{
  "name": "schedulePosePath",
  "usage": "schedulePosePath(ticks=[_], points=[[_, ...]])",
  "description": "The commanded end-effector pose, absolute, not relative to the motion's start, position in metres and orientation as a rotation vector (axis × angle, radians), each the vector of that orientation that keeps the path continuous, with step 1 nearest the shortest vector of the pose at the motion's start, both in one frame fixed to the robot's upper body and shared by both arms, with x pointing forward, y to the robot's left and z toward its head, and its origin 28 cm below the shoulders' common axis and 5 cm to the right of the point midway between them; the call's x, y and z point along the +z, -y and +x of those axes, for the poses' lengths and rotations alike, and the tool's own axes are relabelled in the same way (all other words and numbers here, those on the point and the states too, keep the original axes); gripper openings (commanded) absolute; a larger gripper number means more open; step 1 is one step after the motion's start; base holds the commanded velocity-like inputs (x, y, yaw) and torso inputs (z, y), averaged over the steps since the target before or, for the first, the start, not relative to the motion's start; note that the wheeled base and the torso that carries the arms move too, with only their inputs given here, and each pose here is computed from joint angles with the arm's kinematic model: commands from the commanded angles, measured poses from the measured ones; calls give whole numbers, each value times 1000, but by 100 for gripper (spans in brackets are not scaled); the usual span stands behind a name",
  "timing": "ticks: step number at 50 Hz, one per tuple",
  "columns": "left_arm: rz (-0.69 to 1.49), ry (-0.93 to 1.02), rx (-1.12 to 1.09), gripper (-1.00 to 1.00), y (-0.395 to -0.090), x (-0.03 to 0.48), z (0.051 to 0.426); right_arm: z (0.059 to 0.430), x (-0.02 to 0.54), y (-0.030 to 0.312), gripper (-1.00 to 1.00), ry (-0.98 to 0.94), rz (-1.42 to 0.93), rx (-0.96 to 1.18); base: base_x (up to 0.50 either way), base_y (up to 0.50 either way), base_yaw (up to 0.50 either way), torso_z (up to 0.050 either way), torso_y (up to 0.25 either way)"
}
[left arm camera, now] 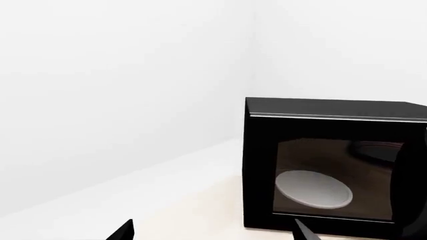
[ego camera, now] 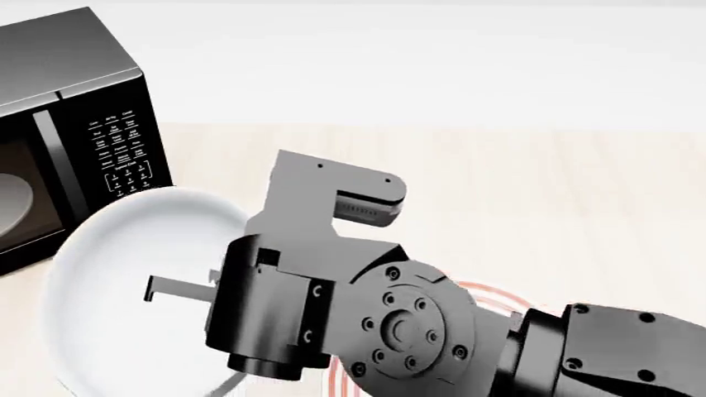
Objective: Put the white bowl to the right of the plate.
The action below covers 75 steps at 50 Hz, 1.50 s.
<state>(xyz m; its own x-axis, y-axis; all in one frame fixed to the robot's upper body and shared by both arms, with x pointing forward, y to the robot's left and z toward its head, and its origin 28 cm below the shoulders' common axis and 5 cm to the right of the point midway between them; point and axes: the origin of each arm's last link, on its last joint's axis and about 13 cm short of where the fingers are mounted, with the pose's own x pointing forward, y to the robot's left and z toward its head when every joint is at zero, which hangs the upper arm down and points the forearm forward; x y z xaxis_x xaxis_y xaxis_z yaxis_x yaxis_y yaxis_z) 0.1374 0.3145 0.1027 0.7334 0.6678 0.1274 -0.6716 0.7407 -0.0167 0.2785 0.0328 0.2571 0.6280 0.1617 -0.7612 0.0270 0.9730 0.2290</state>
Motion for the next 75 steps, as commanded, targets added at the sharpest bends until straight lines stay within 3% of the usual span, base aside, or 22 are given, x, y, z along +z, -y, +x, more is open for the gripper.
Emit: schedulePosePath(ticks=[1,23,39,75], points=[[33,125,739,100,-314,102,138,279,298,-8,-100,-825,268,7,0,0,0,0,0],[52,121,731,100,-310,101,142,322,328,87,-100,-830,541,-232,0,0,0,0,0],[65,115,732,100,-309,100,144,342,307,160,-100,-825,667,-431,0,0,0,0,1],[86,102,727,100,-306,97,150,310,283,257,-100,-771,863,-674,0,0,0,0,1]])
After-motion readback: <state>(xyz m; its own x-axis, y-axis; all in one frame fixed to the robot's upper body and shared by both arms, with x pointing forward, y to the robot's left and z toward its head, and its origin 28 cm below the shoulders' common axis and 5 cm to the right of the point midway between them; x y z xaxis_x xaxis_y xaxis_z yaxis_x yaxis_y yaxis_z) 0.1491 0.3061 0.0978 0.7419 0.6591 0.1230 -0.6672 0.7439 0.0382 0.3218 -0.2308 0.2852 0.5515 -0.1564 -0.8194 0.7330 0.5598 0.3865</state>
